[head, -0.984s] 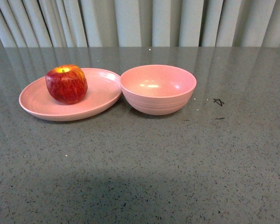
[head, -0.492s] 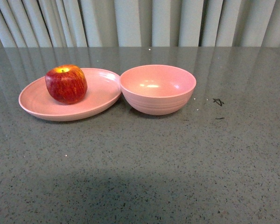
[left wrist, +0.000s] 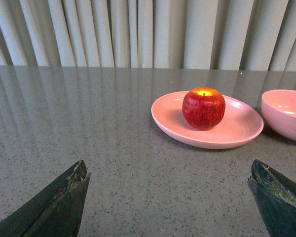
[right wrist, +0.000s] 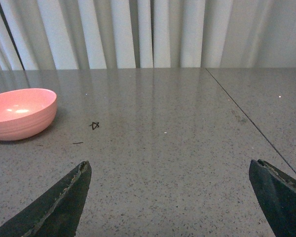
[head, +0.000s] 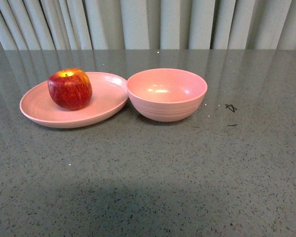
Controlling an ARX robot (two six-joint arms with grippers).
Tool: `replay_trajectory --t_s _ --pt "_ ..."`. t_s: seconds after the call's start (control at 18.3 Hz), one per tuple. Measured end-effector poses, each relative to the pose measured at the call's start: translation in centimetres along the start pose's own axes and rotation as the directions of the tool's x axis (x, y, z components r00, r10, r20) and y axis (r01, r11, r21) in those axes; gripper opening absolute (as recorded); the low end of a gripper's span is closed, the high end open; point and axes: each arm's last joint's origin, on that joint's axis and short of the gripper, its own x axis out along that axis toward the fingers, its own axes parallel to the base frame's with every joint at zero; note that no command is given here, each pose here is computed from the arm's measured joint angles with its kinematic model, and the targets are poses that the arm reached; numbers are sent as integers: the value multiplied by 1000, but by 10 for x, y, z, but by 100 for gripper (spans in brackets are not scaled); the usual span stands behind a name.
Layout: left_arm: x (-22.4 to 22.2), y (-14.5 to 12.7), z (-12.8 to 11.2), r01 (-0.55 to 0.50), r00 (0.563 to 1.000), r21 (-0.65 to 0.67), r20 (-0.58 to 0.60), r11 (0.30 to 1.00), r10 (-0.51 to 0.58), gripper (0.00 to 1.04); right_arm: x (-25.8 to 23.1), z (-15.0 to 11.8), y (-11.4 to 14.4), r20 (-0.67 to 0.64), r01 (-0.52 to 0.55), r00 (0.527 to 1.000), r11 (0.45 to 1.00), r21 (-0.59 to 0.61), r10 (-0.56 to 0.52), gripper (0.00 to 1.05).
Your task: Move apple from plate to bowl
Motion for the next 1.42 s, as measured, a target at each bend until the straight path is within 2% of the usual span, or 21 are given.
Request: replay_trajectory --t_s 0.44,0.49,0.55,0.66,0.77,0.87,1.09,1.31,1.42 --pt "0 0 0 0 1000 0 0 1000 0 98 0 0 0 0 0 1000 1000 0 0 98" --pt "-1 -1 -2 -62 991 -13 -123 998 59 98 0 0 0 0 0 1000 1000 0 0 98" --pt "1 -5 0 -143 944 7 -299 990 139 98 0 0 0 0 2 1000 1000 0 -2 98" --pt "3 -7 3 -202 912 38 -355 979 203 98 0 0 0 2 -2 1000 1000 -1 2 98" --pt "3 -8 14 -232 929 15 -292 973 226 98 0 0 0 0 0 1000 1000 -1 0 98" --pt "7 -8 29 -214 949 -18 -241 977 204 98 0 0 0 1 0 1000 1000 -1 0 98" --pt "25 -10 43 -130 971 -55 -208 990 116 98 0 0 0 0 0 1000 1000 -1 0 98" --pt "79 -13 83 56 993 -33 -103 998 -60 98 0 0 0 0 0 1000 1000 -1 0 98" --pt "115 -18 92 153 979 -18 -135 988 -154 98 0 0 0 0 0 1000 1000 -1 0 98"
